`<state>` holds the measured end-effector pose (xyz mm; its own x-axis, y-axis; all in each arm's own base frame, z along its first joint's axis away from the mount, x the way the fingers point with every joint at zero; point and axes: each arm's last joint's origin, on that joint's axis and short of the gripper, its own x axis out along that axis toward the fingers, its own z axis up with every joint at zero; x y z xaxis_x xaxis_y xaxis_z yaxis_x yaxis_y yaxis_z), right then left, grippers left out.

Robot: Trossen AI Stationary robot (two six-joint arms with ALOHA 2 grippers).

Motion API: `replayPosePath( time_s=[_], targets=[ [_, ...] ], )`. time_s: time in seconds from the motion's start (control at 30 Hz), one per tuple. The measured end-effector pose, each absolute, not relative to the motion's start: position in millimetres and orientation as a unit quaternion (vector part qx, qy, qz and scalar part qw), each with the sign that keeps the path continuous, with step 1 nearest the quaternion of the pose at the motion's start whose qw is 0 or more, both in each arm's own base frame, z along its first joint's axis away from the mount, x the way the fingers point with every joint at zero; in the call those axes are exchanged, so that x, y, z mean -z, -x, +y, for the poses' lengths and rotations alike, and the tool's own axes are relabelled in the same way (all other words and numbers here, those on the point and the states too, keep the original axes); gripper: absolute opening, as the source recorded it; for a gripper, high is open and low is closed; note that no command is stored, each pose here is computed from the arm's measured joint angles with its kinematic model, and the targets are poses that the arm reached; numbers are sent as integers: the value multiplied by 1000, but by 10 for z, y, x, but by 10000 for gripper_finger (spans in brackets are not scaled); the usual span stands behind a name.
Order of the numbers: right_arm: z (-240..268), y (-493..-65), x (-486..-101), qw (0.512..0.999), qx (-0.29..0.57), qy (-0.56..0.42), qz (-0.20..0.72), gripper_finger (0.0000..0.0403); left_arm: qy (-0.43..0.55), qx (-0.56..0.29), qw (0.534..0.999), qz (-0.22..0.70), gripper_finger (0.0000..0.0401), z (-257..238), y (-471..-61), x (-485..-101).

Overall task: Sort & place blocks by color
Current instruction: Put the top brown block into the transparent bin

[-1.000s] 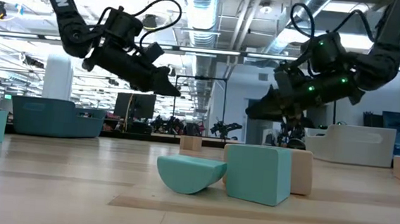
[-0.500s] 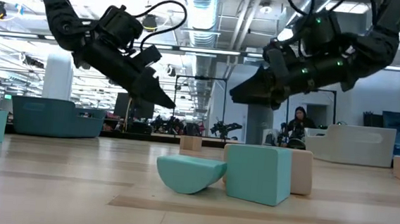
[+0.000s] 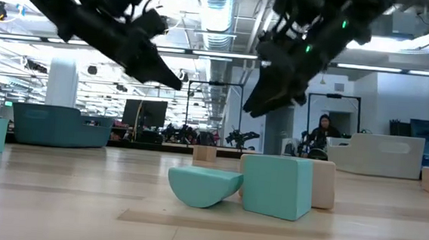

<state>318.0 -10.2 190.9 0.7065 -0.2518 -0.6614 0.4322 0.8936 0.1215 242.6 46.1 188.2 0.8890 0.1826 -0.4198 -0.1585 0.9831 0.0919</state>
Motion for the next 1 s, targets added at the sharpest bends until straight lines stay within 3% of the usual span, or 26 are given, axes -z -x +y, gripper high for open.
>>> replayPosePath(
  time_s=[0.2,0.57,0.87,1.0],
  targets=[
    [462,-3192,-2072,915,134,-101,366,192,-63,-72,971,219,196,8,-2248,-2086],
    [1168,-3063,-2120,936,-16,-24,350,176,-143,100,961,216,196,-548,-2045,-2153],
    [888,-3242,-2242,961,45,42,271,214,-160,80,961,209,196,-561,-2068,-2249],
    [627,-3272,-2224,950,148,32,274,227,-168,40,962,210,196,-538,-2075,-2267]
  ],
)
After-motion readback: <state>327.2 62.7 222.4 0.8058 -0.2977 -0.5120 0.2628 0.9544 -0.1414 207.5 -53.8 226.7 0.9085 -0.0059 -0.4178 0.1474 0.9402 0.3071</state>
